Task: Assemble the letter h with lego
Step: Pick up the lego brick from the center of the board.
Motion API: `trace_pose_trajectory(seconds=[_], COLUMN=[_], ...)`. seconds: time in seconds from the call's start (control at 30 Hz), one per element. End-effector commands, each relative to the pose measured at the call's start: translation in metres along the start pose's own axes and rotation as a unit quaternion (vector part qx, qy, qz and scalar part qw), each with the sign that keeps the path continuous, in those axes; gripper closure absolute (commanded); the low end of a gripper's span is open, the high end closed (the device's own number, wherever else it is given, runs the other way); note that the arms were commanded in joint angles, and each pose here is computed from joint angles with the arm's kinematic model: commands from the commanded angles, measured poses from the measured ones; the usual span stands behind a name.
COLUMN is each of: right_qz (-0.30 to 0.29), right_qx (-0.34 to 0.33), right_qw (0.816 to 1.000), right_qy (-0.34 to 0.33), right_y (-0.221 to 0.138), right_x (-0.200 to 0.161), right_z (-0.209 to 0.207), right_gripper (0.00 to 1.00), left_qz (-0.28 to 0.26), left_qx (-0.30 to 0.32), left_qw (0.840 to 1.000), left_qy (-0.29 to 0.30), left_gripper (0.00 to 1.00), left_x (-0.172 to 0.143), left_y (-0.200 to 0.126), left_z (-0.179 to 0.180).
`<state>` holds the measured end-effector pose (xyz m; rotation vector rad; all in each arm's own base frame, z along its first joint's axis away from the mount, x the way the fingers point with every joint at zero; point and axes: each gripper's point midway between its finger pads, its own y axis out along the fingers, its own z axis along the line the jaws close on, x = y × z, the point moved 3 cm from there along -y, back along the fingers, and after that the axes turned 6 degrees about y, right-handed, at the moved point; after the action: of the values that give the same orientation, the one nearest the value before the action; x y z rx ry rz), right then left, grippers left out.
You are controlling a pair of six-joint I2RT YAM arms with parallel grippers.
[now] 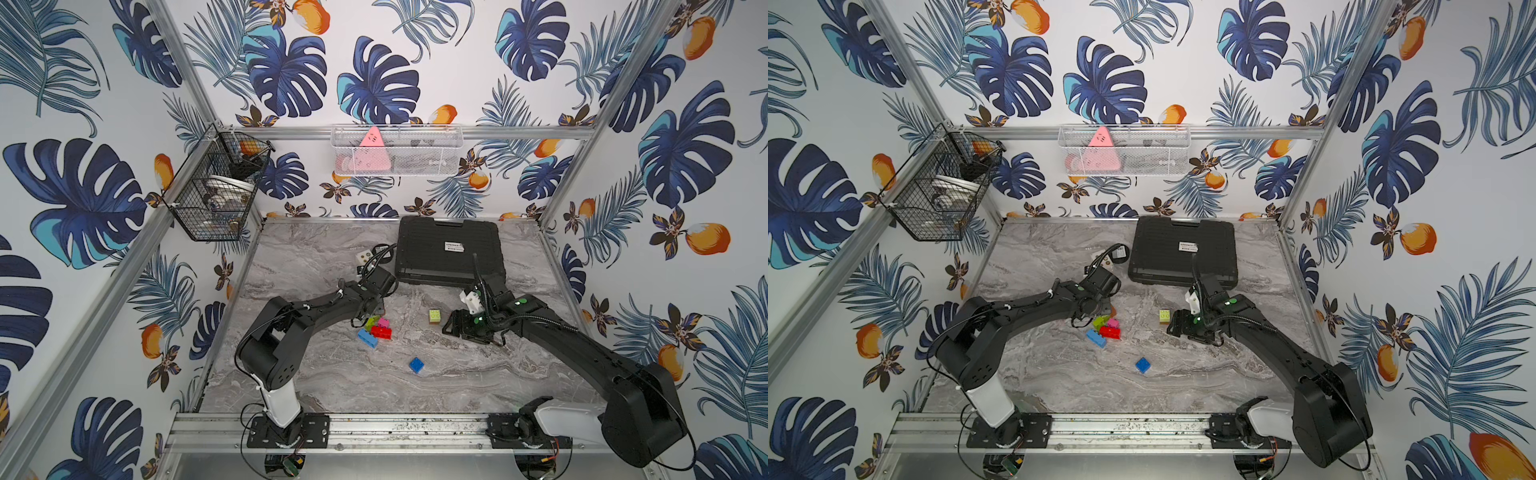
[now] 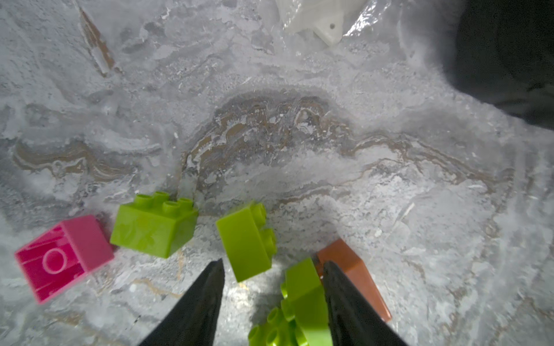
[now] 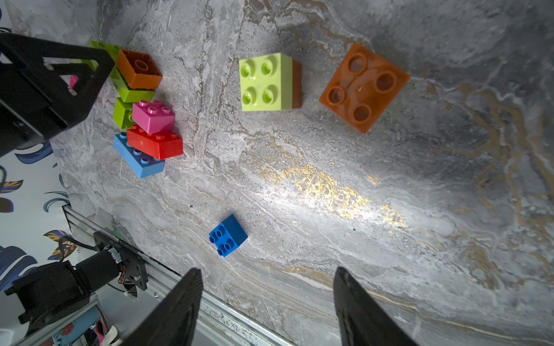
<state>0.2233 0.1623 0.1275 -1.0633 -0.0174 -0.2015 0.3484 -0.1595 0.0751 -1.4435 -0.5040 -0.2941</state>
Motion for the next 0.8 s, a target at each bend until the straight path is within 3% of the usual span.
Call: trace_pose_trajectory(seconds=[0.0, 0.23, 0.4, 0.53, 0.77], right_qz=[0.007, 0.011, 0.013, 0.014, -0.009], right_qx=[-0.002, -0.002, -0.002, -0.003, 0.058], right_qw=[1.0, 1.0, 1.0, 1.0, 0.996], right_qy=[-0.005, -0.001, 0.0, -0.003, -0.074], right_y=[0.0, 0.003, 0.005, 0.005, -0.005], right_x=[-0.003, -0.005, -0.005, -0.007, -0.016], right_z=[-0.001, -0.003, -0.004, -0.005, 0.015], right_gripper=[0.29, 0.3, 0.3, 0.3, 0.3], left_qz=[-0.004, 0.01, 0.019, 0.006, 0.011], left_qx=[0.033, 0.048, 0.04, -0.004, -0.131], left_qw=[0.999, 0.999, 0.999, 1.0, 0.991], left_qy=[-0.011, -0.015, -0.013, -0.013, 0.008], left_gripper=[0.44, 0.54, 0.71, 0.81, 0.85], left_x=[0.004, 0.0, -0.001, 0.004, 0.007], left_y=[0.006, 0.025, 0.031, 0.015, -0.039], left_z=[0.008, 0.011, 0.011, 0.006, -0.012])
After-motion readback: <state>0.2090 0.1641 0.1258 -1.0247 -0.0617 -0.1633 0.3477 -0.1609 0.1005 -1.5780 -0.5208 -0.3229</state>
